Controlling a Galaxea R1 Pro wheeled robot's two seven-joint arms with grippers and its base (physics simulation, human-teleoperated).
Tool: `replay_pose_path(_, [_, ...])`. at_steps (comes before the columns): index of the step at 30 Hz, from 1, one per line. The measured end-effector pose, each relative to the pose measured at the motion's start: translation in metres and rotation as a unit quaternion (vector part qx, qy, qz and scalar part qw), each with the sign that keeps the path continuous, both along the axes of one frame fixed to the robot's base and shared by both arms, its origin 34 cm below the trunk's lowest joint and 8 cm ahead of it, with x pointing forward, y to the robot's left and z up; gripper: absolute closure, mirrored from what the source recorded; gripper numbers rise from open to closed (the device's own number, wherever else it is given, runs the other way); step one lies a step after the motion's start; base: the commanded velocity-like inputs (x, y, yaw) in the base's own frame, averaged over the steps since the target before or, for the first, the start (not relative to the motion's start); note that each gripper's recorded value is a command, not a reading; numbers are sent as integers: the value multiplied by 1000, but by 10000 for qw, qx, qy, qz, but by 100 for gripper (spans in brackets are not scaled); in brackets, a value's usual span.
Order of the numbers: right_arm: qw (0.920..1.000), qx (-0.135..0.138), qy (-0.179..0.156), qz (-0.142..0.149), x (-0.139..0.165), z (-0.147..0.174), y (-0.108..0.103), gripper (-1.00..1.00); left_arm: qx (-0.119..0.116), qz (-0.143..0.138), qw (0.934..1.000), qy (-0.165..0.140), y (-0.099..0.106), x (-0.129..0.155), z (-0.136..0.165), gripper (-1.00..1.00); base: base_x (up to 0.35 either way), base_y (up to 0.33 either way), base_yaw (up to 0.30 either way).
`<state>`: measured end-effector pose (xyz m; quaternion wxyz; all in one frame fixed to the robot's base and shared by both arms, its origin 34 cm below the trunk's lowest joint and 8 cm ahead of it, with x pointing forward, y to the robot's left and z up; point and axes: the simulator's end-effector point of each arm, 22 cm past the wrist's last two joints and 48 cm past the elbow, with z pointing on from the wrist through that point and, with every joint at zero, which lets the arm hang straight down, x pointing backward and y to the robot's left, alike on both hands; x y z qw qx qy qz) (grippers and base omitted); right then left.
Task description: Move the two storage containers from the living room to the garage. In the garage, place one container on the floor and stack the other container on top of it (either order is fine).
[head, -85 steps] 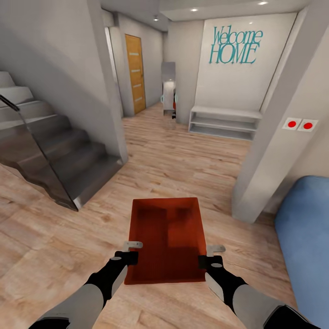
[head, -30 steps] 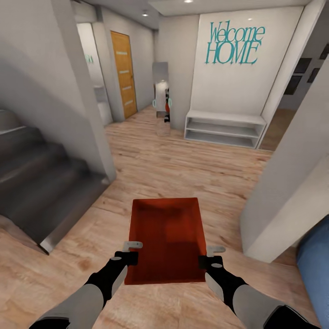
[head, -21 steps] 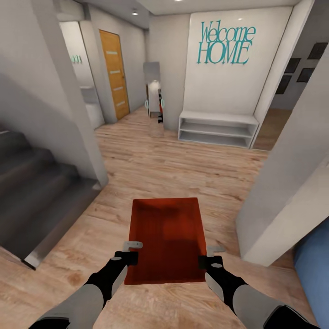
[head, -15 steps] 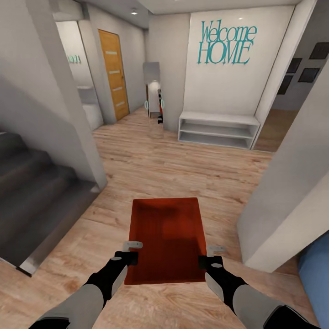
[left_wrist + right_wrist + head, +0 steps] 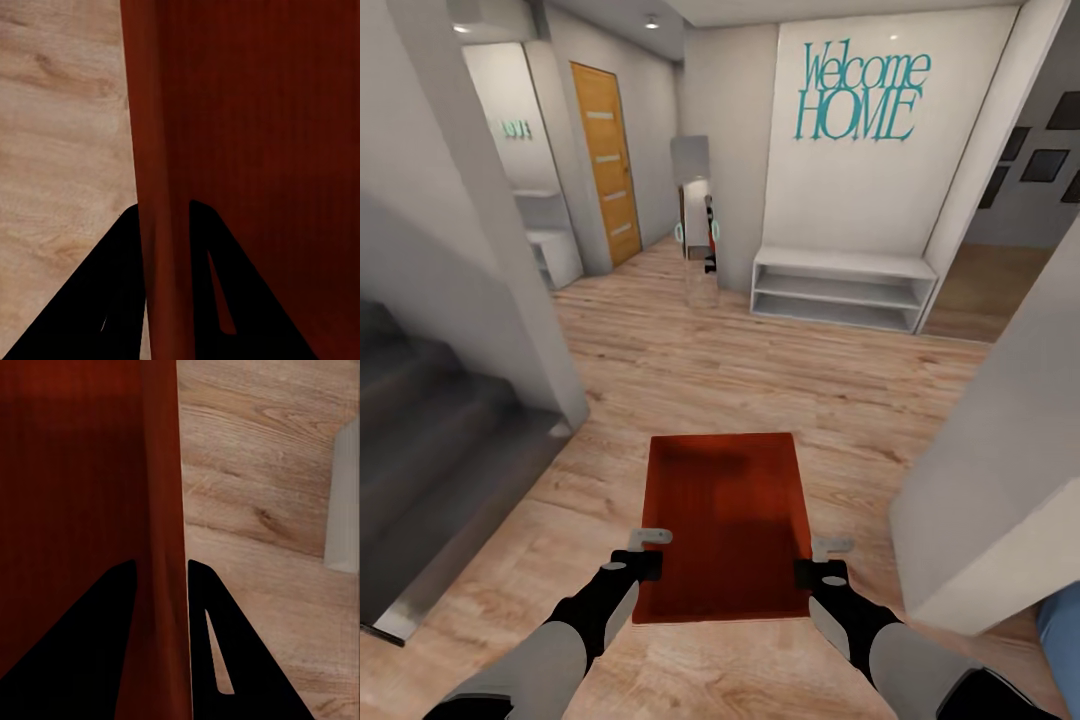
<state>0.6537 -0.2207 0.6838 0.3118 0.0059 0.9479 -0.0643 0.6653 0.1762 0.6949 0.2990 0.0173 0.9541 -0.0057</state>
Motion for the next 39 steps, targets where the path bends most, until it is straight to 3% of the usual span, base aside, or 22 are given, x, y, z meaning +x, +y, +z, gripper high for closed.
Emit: replay_pose_path(39, [10000, 0, 0, 0, 0, 0, 0, 100, 0, 0, 10000, 0, 0, 0, 0, 100, 323, 0, 0])
